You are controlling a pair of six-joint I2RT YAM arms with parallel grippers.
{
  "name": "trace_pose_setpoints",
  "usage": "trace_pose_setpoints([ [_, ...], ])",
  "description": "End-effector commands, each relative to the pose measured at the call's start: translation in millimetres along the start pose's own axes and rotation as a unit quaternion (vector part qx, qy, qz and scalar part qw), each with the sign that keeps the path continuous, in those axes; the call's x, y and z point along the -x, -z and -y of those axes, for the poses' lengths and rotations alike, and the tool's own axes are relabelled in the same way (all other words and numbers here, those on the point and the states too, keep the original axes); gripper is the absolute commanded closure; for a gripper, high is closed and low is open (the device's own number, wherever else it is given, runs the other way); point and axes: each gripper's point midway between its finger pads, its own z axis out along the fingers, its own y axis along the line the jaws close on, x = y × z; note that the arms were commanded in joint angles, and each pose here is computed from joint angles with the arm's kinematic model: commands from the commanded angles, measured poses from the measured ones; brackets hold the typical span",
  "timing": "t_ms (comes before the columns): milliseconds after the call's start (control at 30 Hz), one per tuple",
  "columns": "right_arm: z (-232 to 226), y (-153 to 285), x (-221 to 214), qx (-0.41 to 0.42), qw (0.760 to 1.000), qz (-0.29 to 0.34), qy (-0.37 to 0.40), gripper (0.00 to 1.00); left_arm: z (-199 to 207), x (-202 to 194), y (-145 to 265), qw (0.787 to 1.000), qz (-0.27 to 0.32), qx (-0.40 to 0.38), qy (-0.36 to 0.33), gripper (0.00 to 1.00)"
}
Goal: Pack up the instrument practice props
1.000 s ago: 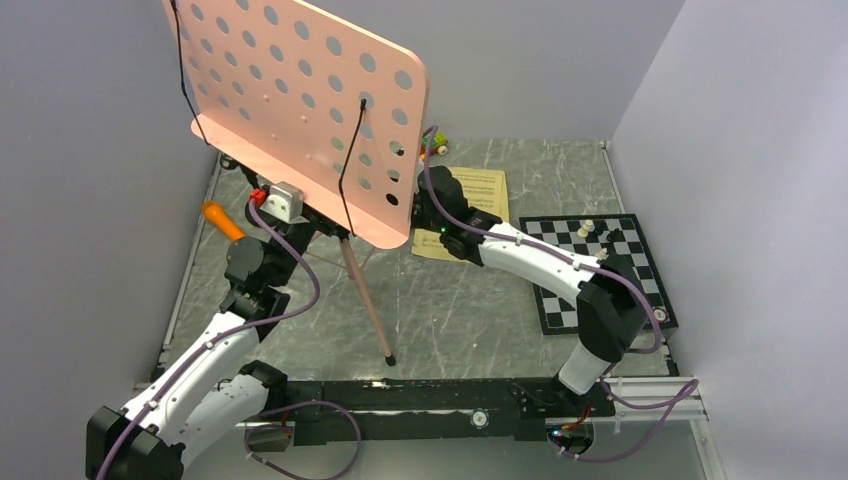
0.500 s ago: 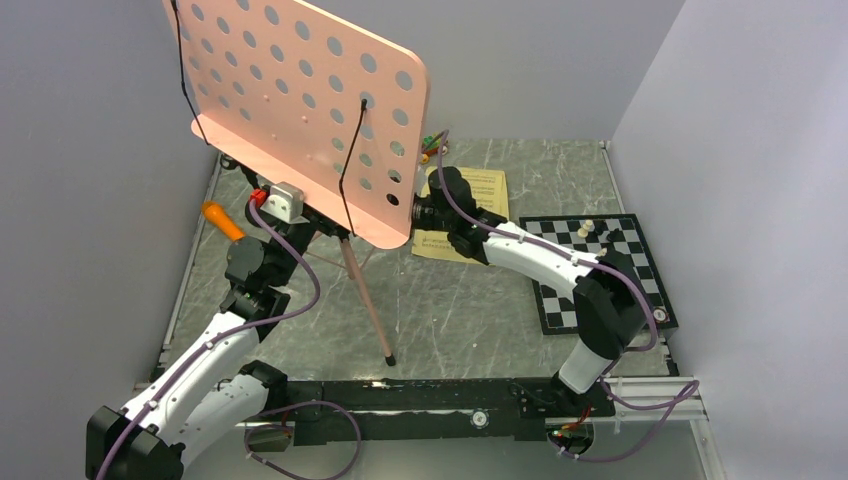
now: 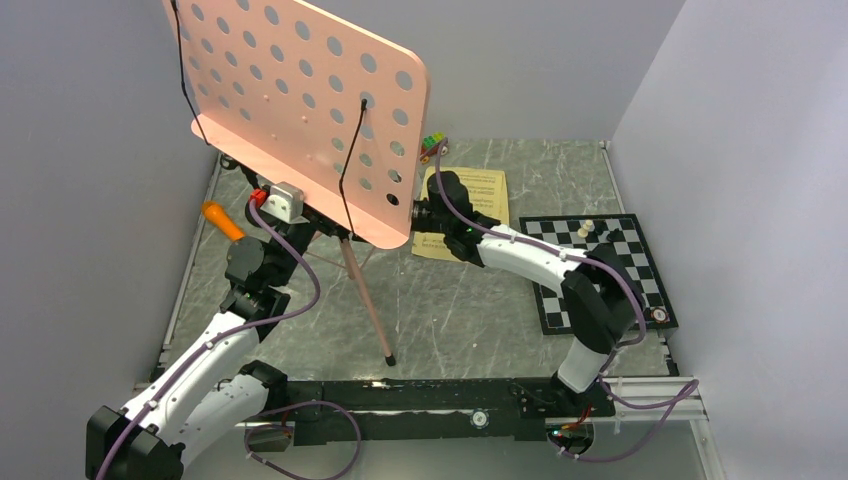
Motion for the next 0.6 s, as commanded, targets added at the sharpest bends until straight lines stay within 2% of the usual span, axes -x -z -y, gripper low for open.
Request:
trace_pose_setpoints([
  [0, -19, -7, 14, 0.031, 0.999, 0.017, -0.013, 0.56, 5, -42, 9, 0.997, -0.071, -0.012, 0.000, 1.00],
  [133, -12, -7, 22, 0.023, 0.999, 0.034, -0.025, 0.63, 6, -42, 9, 0.997, -0.071, -0.012, -0.001, 1.00],
  [267, -11, -6, 30, 0.023, 0.998, 0.050, -0.030, 0.65, 6, -43, 10, 0.997, -0.071, -0.012, -0.001, 1.00],
  [433, -16, -7, 33, 0.016, 0.999, 0.052, 0.001, 0.85, 6, -44, 9, 0.997, -0.073, -0.013, -0.001, 1.00],
  [500, -13, -6, 36, 0.002, 0.998, 0.060, 0.028, 1.00, 6, -45, 9, 0.997, -0.074, -0.013, 0.000, 1.00],
  [567, -9, -4, 42, -0.013, 0.994, 0.080, 0.069, 1.00, 6, -45, 8, 0.997, -0.074, -0.013, 0.000, 1.00],
])
